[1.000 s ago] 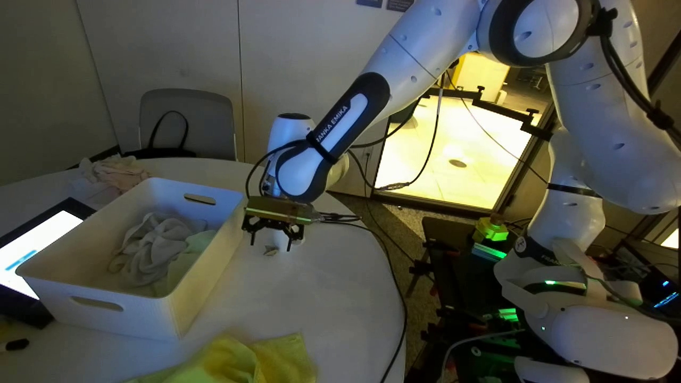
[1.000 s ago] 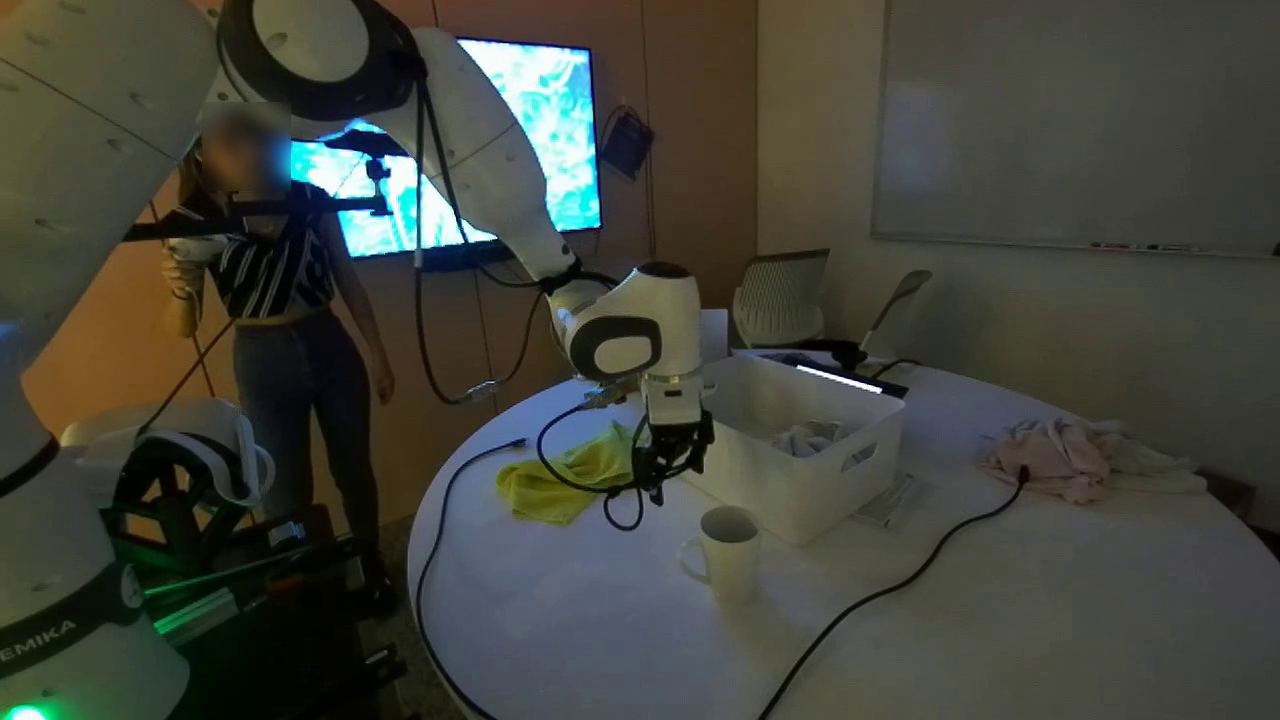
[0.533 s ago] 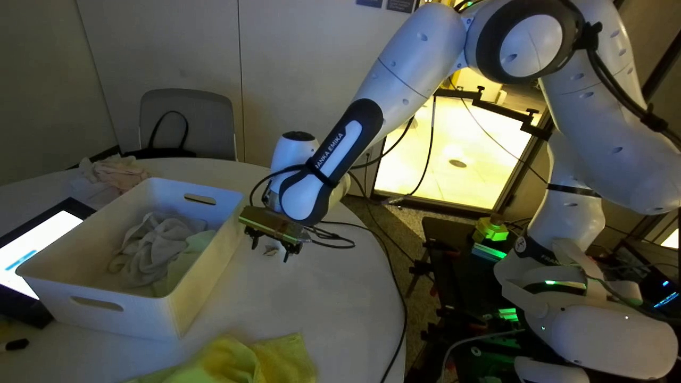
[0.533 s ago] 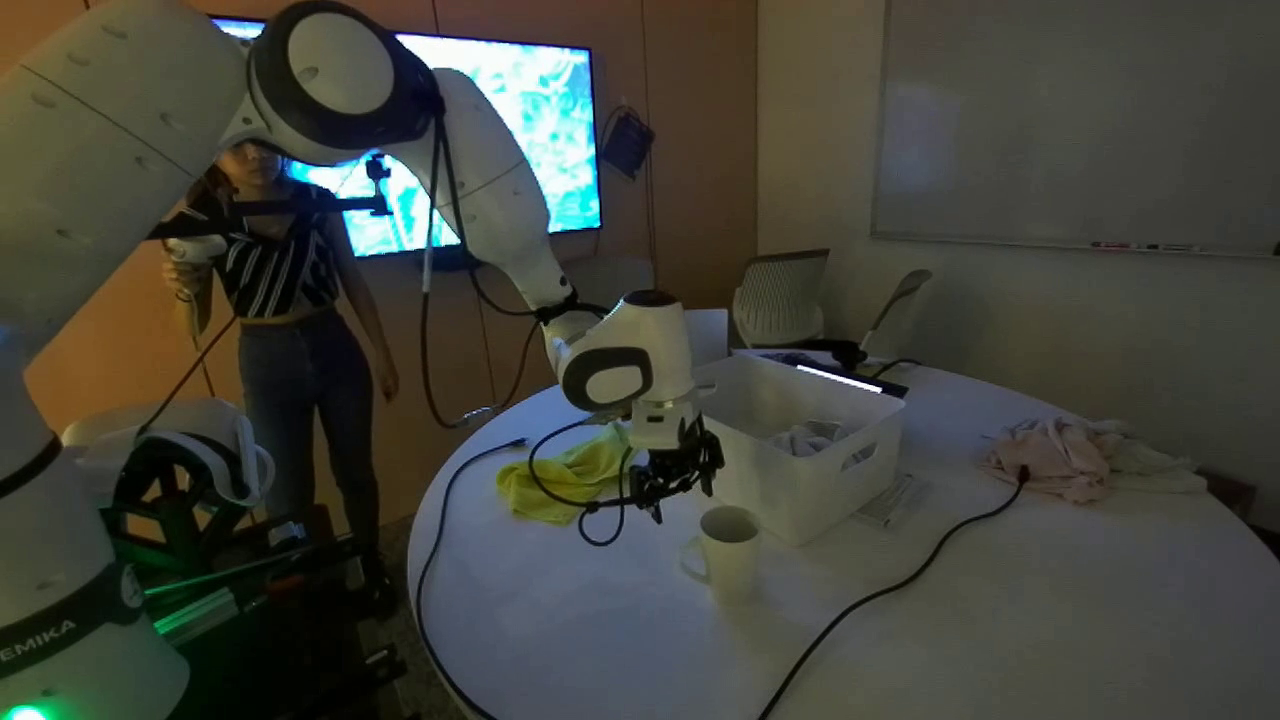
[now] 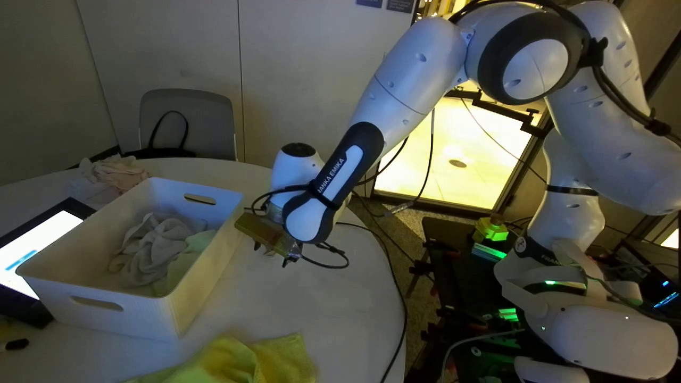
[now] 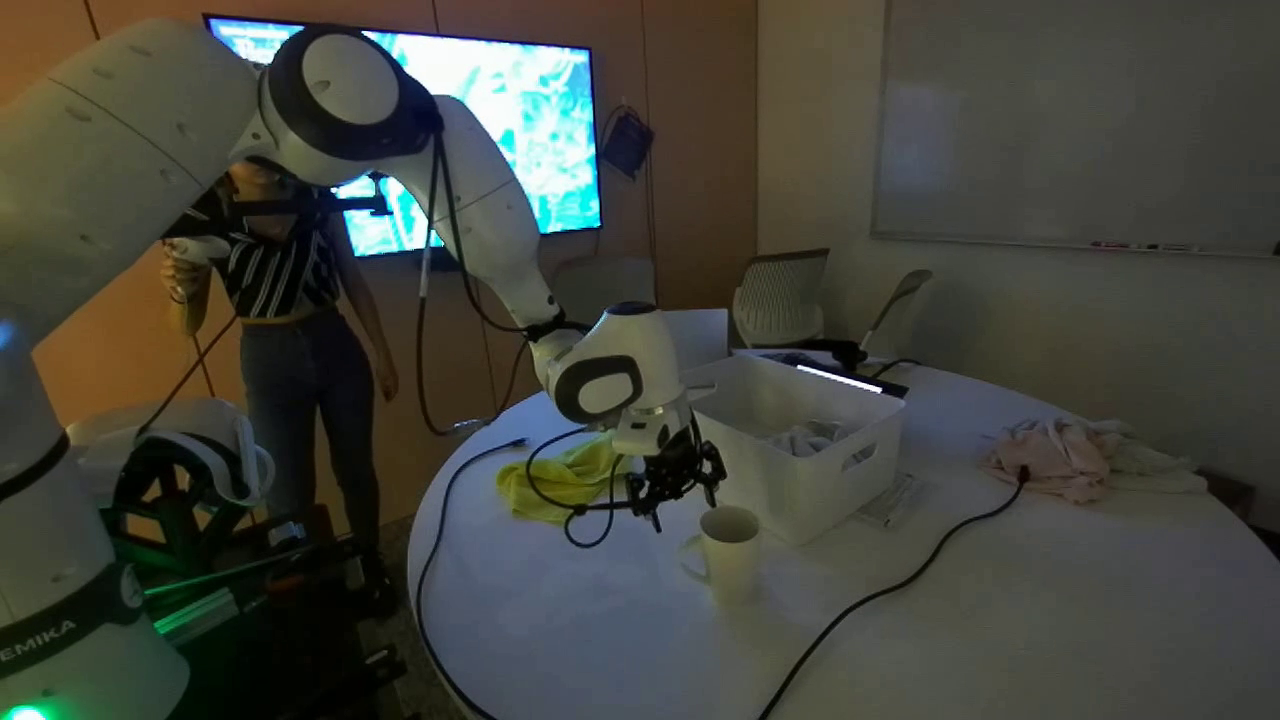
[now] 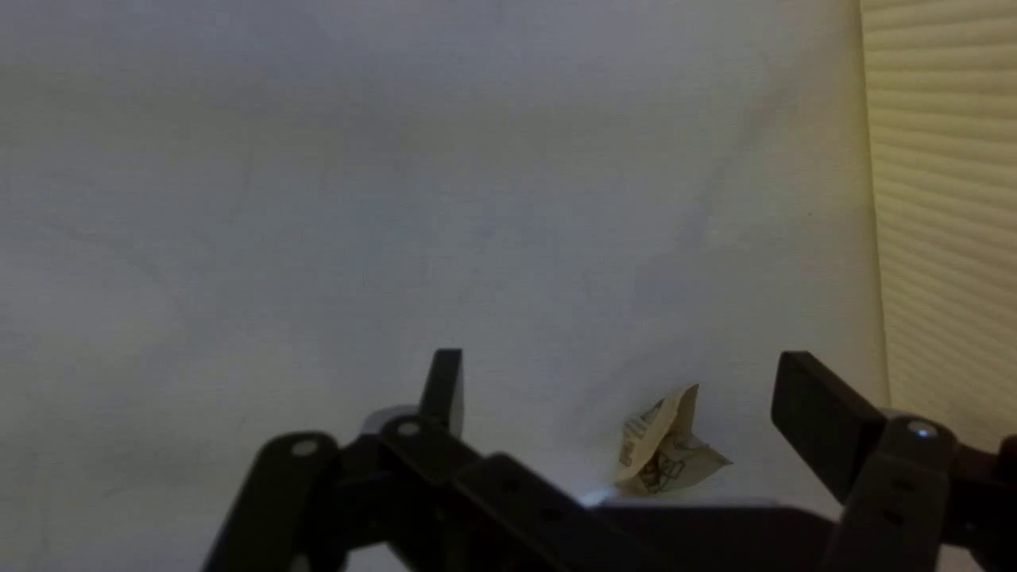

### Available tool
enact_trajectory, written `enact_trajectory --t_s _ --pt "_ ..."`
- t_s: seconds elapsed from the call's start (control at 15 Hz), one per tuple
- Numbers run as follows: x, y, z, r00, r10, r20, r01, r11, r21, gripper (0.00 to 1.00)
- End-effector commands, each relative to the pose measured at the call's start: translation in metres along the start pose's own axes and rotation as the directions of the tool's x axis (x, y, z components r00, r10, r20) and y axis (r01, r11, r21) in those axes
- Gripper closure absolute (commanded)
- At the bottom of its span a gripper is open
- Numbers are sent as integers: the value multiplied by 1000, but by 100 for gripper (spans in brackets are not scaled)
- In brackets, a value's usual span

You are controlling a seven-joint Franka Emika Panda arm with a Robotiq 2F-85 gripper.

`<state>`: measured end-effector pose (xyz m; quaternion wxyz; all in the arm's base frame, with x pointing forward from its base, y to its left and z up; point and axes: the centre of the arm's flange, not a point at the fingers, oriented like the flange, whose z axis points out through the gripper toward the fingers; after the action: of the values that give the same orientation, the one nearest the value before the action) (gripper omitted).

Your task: Put all the towels in the white basket and the objects into the mug

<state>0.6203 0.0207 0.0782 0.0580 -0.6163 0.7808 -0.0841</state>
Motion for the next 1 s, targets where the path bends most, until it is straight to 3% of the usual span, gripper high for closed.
enact_trajectory --t_s 0.0,0.4,0.93 --pt "-6 -1 -2 994 49 -100 -46 998 33 0" --pt "-8 -8 -1 974 48 -222 -40 998 38 0" --pt "-17 -17 5 967 -10 -256 12 1000 6 0"
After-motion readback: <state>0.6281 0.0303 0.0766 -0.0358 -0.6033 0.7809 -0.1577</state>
